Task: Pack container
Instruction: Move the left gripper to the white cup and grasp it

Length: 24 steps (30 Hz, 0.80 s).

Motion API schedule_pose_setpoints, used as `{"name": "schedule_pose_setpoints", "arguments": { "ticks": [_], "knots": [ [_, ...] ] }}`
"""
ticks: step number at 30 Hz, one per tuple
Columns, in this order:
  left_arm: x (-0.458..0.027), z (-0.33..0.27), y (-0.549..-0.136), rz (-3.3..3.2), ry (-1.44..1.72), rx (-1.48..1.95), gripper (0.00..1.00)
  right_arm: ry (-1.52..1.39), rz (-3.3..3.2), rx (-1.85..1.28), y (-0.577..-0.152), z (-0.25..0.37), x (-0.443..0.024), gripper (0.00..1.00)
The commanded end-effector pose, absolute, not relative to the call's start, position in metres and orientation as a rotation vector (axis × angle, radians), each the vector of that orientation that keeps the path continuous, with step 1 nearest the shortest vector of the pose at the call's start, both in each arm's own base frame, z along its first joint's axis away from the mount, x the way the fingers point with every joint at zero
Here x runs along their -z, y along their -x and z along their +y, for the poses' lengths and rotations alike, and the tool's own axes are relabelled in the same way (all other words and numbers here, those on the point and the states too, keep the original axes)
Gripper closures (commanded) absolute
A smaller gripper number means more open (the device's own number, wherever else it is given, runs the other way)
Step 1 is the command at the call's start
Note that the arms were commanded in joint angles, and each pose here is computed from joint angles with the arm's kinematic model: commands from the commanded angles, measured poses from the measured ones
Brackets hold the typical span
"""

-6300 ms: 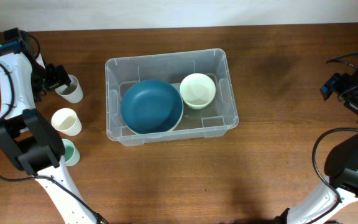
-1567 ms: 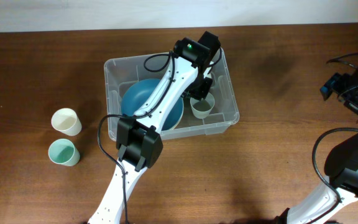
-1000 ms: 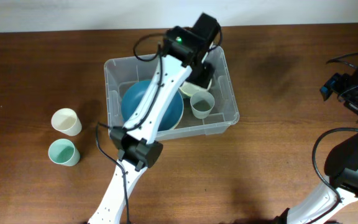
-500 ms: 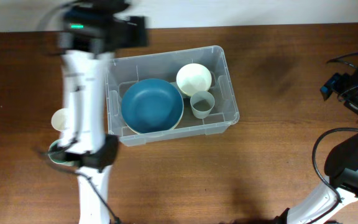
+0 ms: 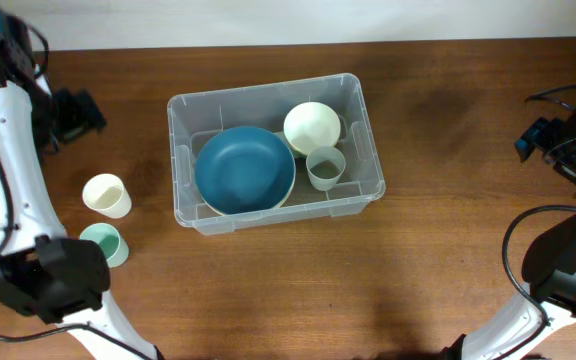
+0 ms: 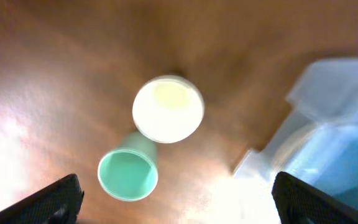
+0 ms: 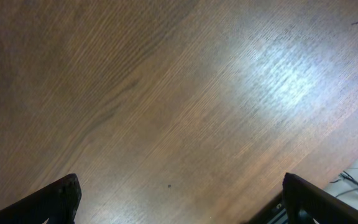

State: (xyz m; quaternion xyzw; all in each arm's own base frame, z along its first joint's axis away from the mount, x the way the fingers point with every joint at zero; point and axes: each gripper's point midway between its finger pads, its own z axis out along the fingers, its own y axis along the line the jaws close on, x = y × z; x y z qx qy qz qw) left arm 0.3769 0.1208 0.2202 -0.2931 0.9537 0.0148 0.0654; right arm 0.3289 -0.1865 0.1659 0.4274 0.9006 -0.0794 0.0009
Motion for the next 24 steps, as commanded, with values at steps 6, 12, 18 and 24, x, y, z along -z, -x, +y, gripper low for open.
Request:
{"name": "schedule_pose_setpoints", "arguments": {
  "ticks": [6,12,18,24],
  "knots": [
    [-0.158,0.140,-0.354,2.958,1.086,0.002,0.01,-1.356,2.823,0.259,-0.327,-0.188,-0.165,0.01],
    [-0.136,0.162,-0.353,2.916,1.159,0.002,0.01,-1.356,2.823,0.259,-0.327,-0.188,-0.165,0.01],
    [-0.112,0.167,-0.347,2.926,1.190,0.003,0.01,-1.356,2.823,0.259,-0.327,-0.188,-0.165,0.01],
    [-0.086,0.168,-0.352,2.906,1.175,0.006,0.00,-1.356,2.823,0.259,-0.327,-0.188,-0.165,0.01]
  ]
}}
